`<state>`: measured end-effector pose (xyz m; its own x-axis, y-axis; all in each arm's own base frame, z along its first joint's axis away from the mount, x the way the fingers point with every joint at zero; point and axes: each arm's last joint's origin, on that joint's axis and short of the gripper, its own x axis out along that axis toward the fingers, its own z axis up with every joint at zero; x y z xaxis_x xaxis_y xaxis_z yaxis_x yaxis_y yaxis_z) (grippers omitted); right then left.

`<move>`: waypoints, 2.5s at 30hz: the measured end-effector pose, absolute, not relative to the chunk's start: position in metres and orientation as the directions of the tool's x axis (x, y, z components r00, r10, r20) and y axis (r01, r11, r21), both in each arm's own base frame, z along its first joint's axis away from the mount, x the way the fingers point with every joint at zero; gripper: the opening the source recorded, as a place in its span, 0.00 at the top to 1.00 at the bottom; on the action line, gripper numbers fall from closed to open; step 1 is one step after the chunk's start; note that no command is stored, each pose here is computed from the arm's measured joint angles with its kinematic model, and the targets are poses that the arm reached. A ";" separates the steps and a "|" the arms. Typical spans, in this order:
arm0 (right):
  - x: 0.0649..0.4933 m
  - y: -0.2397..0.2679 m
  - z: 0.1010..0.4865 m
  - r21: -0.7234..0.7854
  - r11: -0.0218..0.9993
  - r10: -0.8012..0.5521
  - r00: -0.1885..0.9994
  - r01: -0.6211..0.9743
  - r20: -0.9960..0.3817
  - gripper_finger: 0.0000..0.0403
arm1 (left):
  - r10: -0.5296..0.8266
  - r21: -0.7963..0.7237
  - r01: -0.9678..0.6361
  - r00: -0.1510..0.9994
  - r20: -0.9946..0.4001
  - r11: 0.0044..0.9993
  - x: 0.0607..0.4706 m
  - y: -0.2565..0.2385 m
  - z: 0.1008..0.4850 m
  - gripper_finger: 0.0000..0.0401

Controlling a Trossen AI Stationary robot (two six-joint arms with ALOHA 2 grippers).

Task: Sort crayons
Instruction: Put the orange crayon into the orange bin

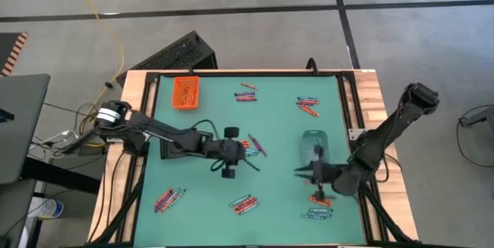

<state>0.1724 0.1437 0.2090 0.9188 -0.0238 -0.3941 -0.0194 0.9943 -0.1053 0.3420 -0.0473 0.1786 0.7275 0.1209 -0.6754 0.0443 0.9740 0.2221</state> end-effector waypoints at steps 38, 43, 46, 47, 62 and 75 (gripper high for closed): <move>0.186 0.127 0.200 -0.263 0.962 0.004 0.961 -0.080 -0.276 0.87 | 0.171 0.071 -0.202 0.536 -0.827 0.977 0.339 0.020 0.142 0.78; 0.187 0.127 0.200 -0.257 0.962 0.019 0.960 -0.094 -0.280 0.87 | 0.170 0.072 -0.198 0.540 -0.825 0.978 0.339 0.020 0.143 0.78; 0.187 0.127 0.200 -0.257 0.962 0.019 0.960 -0.094 -0.281 0.87 | 0.171 0.077 -0.193 0.539 -0.825 0.978 0.339 0.021 0.143 0.78; 0.187 0.127 0.200 -0.257 0.962 0.019 0.960 -0.094 -0.281 0.87 | 0.171 0.079 -0.191 0.539 -0.825 0.978 0.339 0.021 0.143 0.78; 0.187 0.127 0.200 -0.259 0.961 0.019 0.959 -0.095 -0.283 0.87 | 0.154 0.085 -0.148 0.552 -0.819 0.985 0.345 0.025 0.150 0.78; 0.187 0.127 0.200 -0.260 0.961 0.019 0.958 -0.096 -0.285 0.87 | 0.219 0.145 -0.198 0.433 -0.874 0.969 0.334 0.029 0.144 0.78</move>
<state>0.1867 0.1269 0.1997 0.9585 0.0192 -0.2845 -0.0962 0.9609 -0.2596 0.3340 0.0294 0.1444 0.4329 0.2194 -0.8743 -0.1977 0.9694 0.1453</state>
